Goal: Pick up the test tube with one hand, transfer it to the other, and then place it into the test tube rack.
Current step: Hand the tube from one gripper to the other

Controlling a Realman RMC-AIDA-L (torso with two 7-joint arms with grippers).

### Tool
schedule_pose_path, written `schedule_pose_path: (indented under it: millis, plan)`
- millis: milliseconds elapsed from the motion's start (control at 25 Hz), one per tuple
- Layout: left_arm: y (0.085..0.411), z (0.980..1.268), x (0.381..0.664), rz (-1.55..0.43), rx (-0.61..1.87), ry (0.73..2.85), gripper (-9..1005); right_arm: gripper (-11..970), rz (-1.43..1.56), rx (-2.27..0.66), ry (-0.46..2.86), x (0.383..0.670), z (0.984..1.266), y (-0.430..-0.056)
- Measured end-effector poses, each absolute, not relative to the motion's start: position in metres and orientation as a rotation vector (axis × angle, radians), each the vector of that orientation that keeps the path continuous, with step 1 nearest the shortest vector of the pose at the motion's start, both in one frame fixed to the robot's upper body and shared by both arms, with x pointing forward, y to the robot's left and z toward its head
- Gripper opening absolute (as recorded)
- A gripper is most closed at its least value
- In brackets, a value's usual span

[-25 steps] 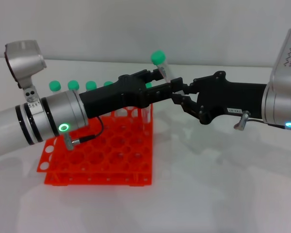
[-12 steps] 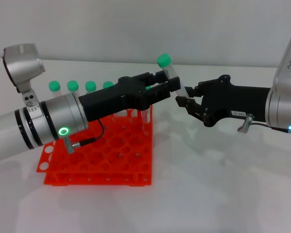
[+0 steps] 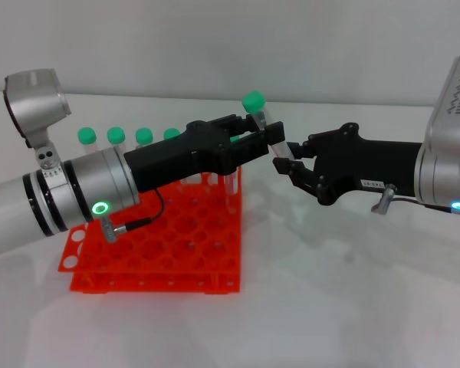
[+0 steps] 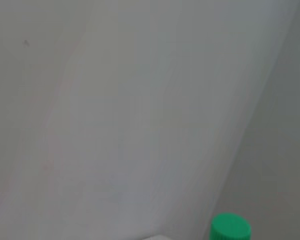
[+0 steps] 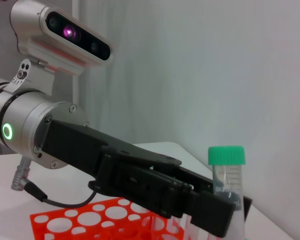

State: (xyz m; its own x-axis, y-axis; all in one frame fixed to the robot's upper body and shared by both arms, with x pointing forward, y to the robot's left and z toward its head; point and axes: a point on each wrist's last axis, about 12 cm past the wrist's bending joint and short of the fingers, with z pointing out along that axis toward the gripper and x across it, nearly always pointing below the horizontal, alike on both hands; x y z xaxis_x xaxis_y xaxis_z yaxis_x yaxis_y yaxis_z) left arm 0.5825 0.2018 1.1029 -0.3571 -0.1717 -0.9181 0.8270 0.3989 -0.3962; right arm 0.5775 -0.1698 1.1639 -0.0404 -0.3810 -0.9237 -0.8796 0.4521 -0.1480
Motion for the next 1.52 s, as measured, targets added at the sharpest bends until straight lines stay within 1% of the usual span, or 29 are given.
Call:
schedule_pose_path:
  millis: [240, 680, 920, 1120, 1240, 1400, 1440, 1480, 1520]
  plan:
    - [0.201, 1.103, 0.582, -1.169, 0.615, 1.596, 486, 198, 0.583, -1.116, 1.633, 0.578, 1.164, -0.169]
    - [0.203, 1.101, 0.581, -1.159, 0.575, 1.577, 253, 198, 0.582, -1.119, 1.633, 0.577, 1.163, -0.170]
    - [0.202, 1.102, 0.581, -1.165, 0.578, 1.573, 205, 198, 0.571, -1.138, 1.645, 0.576, 1.160, -0.171]
    - [0.201, 1.103, 0.580, -1.171, 0.578, 1.565, 205, 198, 0.575, -1.120, 1.686, 0.577, 1.154, -0.175]
    - [0.199, 1.103, 0.578, -1.178, 0.582, 1.548, 205, 266, 0.567, -1.088, 1.710, 0.580, 1.151, -0.182]
    - [0.201, 1.106, 0.574, -1.174, 0.595, 1.510, 206, 435, 0.546, -1.002, 1.774, 0.588, 1.142, -0.205]
    - [0.203, 1.107, 0.571, -1.161, 0.606, 1.490, 206, 477, 0.532, -0.939, 1.811, 0.591, 1.136, -0.220]
    - [0.207, 1.107, 0.566, -1.133, 0.618, 1.463, 206, 517, 0.525, -0.911, 1.824, 0.591, 1.134, -0.227]
    - [0.207, 1.107, 0.566, -1.133, 0.618, 1.463, 206, 557, 0.525, -0.911, 1.824, 0.591, 1.134, -0.227]
